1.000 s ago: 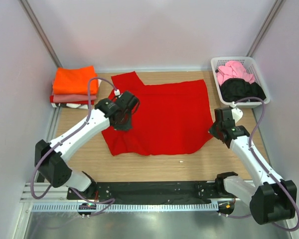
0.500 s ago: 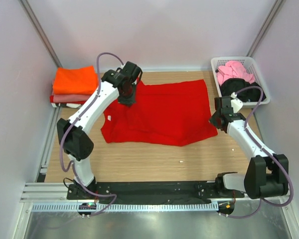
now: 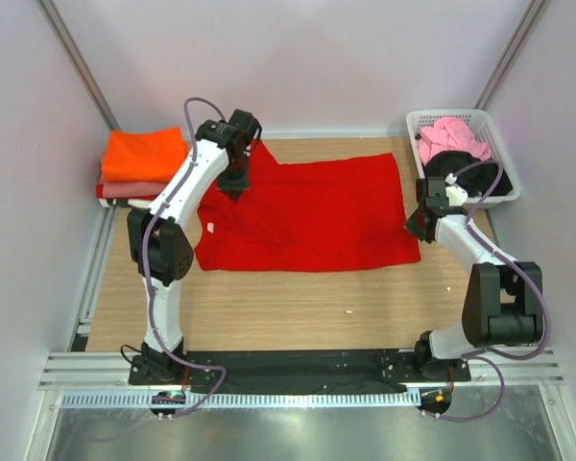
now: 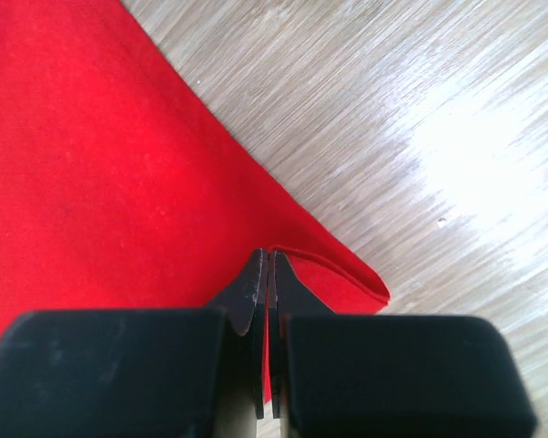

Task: Fold and stack the t-shirts
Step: Fold the tshirt

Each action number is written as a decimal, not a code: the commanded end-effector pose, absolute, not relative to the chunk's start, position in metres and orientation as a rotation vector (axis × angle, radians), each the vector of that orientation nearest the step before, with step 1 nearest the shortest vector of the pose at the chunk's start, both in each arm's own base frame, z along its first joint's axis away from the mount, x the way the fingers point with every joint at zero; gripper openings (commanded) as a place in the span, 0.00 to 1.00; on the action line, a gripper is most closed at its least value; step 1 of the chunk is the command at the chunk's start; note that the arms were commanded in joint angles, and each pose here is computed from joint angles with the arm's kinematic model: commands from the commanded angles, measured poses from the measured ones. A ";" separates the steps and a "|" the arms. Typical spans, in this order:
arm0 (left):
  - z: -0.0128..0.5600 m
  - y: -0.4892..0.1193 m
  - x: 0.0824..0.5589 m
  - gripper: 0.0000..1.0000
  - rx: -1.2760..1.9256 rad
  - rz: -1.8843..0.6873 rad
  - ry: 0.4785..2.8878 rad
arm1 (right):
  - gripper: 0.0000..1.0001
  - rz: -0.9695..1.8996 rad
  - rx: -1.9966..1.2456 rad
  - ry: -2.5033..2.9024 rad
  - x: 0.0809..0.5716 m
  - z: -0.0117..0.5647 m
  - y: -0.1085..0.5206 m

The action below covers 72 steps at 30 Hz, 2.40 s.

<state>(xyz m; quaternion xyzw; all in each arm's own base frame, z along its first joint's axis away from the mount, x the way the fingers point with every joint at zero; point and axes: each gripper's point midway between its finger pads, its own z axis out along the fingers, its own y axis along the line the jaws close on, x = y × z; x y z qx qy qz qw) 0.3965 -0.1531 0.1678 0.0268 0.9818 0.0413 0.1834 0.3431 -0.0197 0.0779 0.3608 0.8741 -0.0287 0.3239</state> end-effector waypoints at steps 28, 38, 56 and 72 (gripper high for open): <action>0.202 -0.131 0.440 0.00 0.011 0.248 2.648 | 0.01 0.017 0.968 2.188 0.396 0.096 -0.031; 0.192 -0.115 0.453 0.00 -0.062 0.279 2.652 | 0.01 0.040 0.972 2.219 0.414 0.077 -0.027; 0.214 -0.099 0.451 0.00 -0.129 0.280 2.592 | 0.01 0.044 0.966 2.170 0.426 0.082 -0.032; 0.139 -0.094 0.495 0.12 -0.231 0.231 2.677 | 0.12 0.062 0.946 2.252 0.440 0.049 -0.025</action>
